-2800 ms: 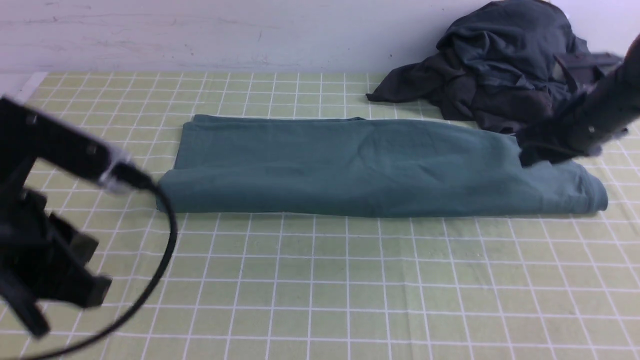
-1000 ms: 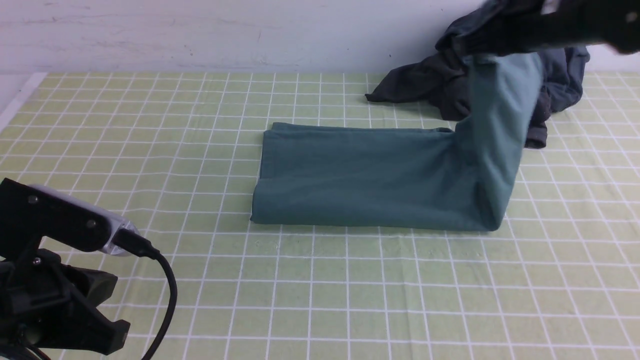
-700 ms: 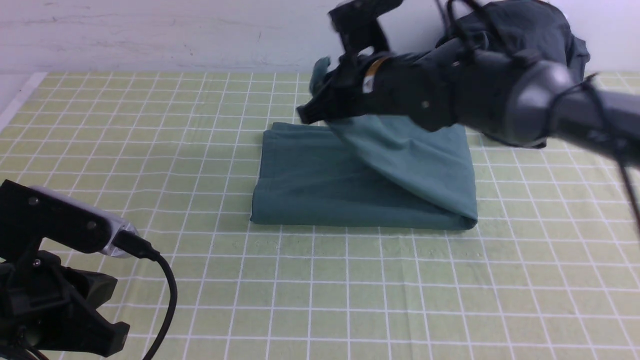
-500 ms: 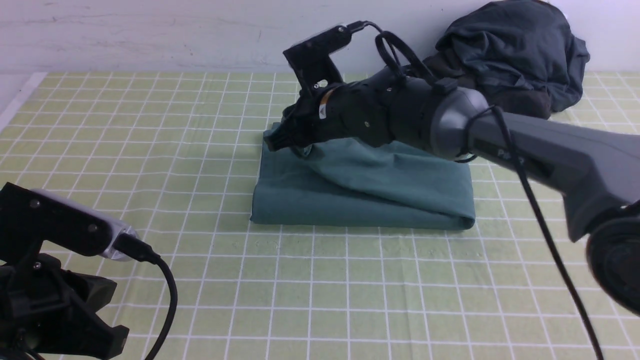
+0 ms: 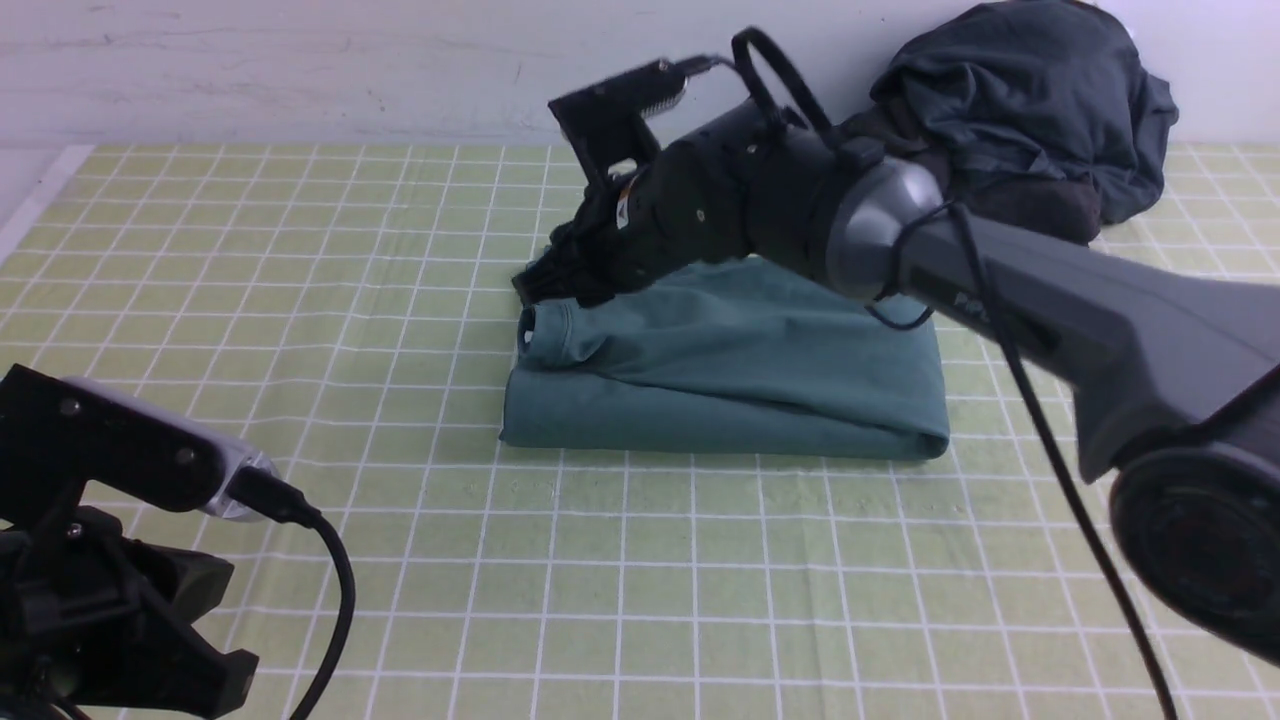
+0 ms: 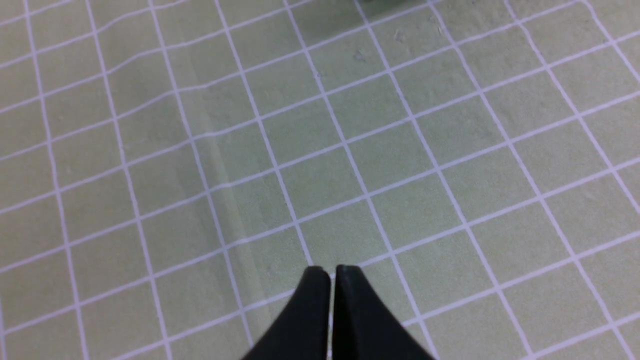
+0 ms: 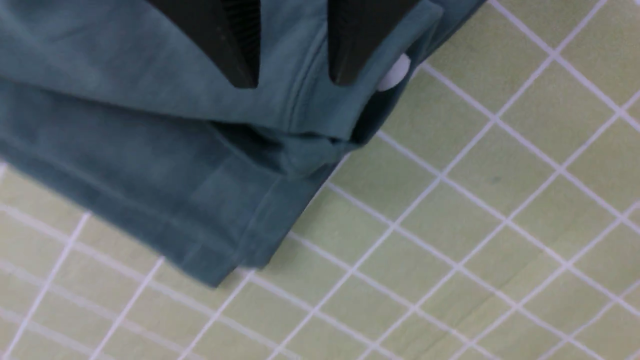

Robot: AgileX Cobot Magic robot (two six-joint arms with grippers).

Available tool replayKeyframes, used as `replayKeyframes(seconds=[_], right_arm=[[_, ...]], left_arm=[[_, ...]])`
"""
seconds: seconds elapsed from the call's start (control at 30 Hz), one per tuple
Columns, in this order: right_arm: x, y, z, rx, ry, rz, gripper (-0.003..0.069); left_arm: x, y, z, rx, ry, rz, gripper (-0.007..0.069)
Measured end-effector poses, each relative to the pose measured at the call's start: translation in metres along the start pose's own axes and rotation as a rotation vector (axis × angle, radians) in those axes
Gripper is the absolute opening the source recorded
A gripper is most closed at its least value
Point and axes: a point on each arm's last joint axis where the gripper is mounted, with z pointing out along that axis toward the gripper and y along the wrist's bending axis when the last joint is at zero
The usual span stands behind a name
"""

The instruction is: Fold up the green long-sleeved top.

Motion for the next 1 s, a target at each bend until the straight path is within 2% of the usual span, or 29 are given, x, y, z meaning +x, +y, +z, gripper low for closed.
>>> replayKeyframes(seconds=[0.03, 0.17, 0.37, 0.47, 0.5, 0.63, 0.77, 0.83, 1.0], right_arm=[[0.01, 0.004, 0.013, -0.021, 0.017, 0.026, 0.013], [0.034, 0.018, 0.041, -0.066, 0.062, 0.071, 0.0066], [0.009, 0.022, 0.009, -0.077, 0.043, 0.065, 0.0049], [-0.04, 0.021, -0.06, -0.058, -0.031, -0.015, 0.0048], [-0.045, 0.02, -0.07, -0.053, -0.037, -0.025, 0.0048], [-0.097, 0.01, -0.204, 0.051, -0.17, -0.22, 0.0048], [-0.102, -0.005, -0.297, 0.174, -0.193, -0.332, 0.0048], [-0.099, -0.011, -0.331, 0.21, -0.198, -0.343, 0.0048], [-0.079, -0.016, -0.383, 0.202, -0.245, -0.339, 0.0048]], left_arm=[[0.0, 0.0, 0.0, 0.0, -0.002, 0.0, 0.0], [-0.001, 0.0, 0.0, -0.002, -0.013, 0.0, 0.0], [-0.003, 0.001, -0.003, -0.012, -0.046, 0.006, 0.0], [-0.004, 0.0, -0.023, -0.022, -0.155, 0.004, 0.0], [-0.004, 0.0, -0.024, -0.023, -0.161, 0.004, 0.0], [0.007, -0.002, -0.051, -0.049, -0.323, 0.024, 0.0], [0.028, -0.005, -0.058, -0.079, -0.431, 0.08, 0.0], [0.036, -0.006, -0.063, -0.093, -0.5, 0.089, 0.0], [0.054, -0.008, -0.068, -0.121, -0.611, 0.1, 0.0]])
